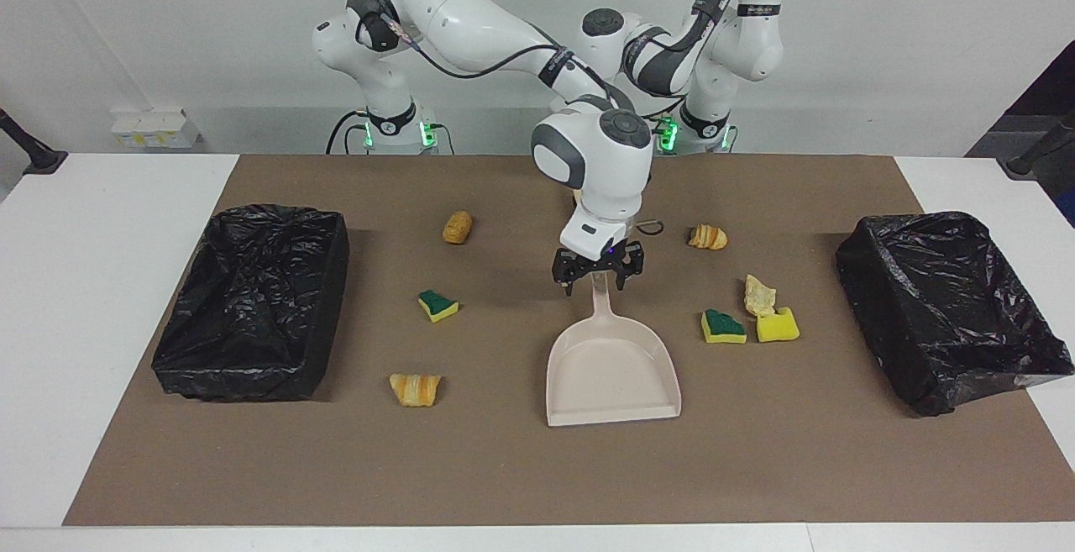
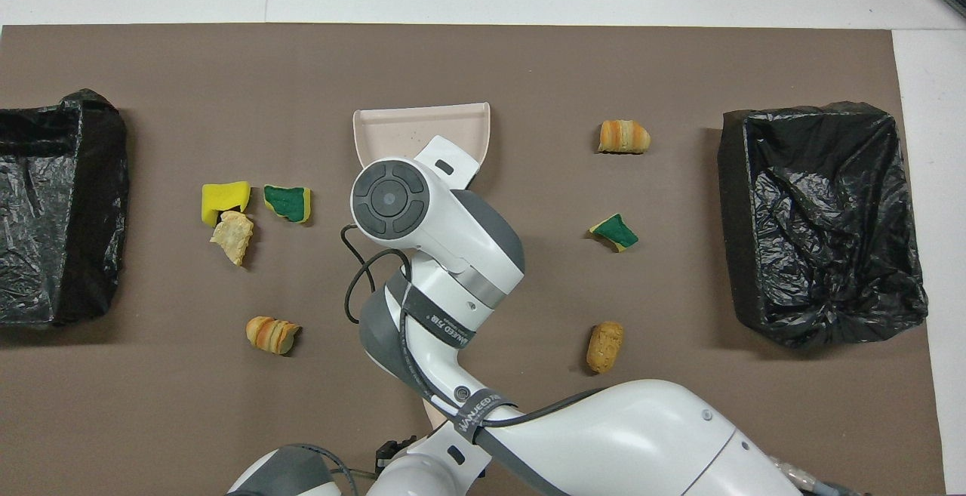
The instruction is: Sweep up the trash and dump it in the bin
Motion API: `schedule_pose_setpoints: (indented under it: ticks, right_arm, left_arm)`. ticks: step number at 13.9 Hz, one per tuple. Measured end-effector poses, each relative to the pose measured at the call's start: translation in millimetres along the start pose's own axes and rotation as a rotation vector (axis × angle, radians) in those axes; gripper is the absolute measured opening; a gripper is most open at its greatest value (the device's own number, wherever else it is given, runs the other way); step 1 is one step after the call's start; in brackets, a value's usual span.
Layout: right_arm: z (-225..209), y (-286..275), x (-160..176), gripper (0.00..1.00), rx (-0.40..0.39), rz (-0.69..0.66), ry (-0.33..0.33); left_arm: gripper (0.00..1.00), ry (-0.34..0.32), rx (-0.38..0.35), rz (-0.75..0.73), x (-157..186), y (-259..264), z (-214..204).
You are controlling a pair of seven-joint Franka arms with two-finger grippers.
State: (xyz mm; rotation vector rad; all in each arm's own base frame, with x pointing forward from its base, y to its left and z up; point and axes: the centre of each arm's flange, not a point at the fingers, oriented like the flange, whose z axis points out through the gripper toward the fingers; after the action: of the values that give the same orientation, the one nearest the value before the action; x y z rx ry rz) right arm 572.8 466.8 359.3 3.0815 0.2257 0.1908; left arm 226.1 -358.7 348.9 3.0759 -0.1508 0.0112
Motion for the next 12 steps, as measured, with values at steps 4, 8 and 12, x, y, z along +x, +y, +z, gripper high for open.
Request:
schedule_pose_setpoints:
  ticks: [4,8,12]
  right_arm:
    - [11.2,0.5,-9.0,1.0,-0.01,-0.013,-0.017]
    - [7.1,1.4,-11.0,0.93,-0.011,-0.015,-0.015]
    - [6.4,-0.3,-12.5,0.59,-0.01,-0.017,-0.015]
  left_arm:
    - [0.67,-0.001,0.001,0.001,-0.3,-0.3,0.5]
    - [0.62,-0.002,0.002,0.002,-0.6,-0.7,1.1]
    - [0.62,-0.002,0.003,0.003,-0.6,-0.7,1.2]
